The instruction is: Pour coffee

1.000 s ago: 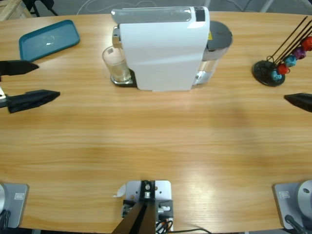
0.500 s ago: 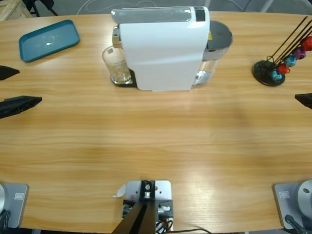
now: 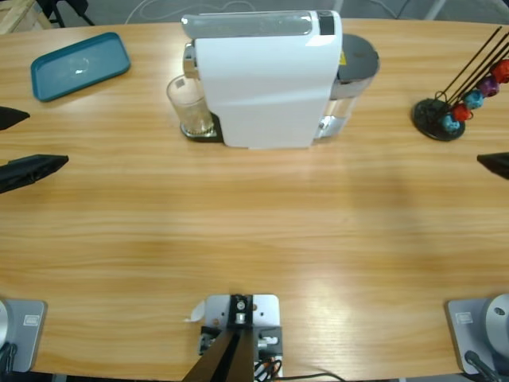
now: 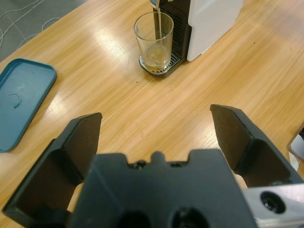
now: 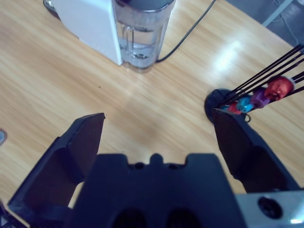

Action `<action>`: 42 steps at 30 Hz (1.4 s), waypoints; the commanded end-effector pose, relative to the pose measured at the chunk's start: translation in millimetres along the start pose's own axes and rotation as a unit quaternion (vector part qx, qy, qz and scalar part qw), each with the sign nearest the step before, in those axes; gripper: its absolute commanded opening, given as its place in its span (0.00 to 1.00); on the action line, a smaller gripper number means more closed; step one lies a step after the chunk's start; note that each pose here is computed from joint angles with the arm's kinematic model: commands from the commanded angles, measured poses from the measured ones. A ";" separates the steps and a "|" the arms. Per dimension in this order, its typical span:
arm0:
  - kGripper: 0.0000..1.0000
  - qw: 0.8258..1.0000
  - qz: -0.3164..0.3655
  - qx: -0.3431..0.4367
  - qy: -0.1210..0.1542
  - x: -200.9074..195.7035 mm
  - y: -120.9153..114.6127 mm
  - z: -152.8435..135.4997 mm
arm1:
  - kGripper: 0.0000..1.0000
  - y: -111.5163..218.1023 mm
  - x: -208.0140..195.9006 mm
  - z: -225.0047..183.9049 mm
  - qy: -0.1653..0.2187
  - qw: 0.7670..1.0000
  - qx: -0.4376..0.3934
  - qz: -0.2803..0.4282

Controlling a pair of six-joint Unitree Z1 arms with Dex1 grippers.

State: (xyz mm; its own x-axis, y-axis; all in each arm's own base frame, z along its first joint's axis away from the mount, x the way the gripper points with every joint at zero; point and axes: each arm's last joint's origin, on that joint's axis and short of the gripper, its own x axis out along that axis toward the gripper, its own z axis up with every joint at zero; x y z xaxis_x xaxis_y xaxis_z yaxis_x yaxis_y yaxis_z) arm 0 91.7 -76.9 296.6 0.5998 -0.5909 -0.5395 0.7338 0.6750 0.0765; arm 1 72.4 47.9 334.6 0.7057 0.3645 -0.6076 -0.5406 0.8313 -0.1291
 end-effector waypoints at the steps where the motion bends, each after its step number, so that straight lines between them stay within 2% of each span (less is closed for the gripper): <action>1: 1.00 1.000 -0.005 -0.009 -0.008 -2.9 -3.0 -11.2 | 1.00 3.4 14.2 -0.1 0.048 0.999 0.003 -0.004; 10: 1.00 1.000 0.000 -0.005 -0.010 -0.7 -2.7 -13.8 | 1.00 5.5 -3.8 -16.5 -0.017 0.999 0.005 0.034; 12: 1.00 1.000 0.000 -0.009 -0.008 2.4 -2.5 -14.7 | 1.00 5.3 -3.9 -15.9 -0.014 0.999 0.007 0.032; 17: 1.00 1.000 0.002 -0.009 -0.025 0.0 -3.5 -19.6 | 1.00 5.5 -3.3 -15.0 -0.011 0.999 0.006 0.033; 42: 1.00 1.000 -0.003 -0.010 -0.023 2.2 -3.4 -17.0 | 1.00 5.8 -2.1 -13.7 -0.008 0.999 0.006 0.033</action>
State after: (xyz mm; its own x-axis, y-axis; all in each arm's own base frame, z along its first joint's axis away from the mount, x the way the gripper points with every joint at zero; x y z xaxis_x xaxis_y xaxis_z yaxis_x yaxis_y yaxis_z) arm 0 89.3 -75.1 288.6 0.6220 -0.6082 -0.4931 0.7212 0.6902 0.0584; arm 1 64.7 46.9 330.9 0.6924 0.4093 -0.5942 -0.5654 0.8193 -0.0946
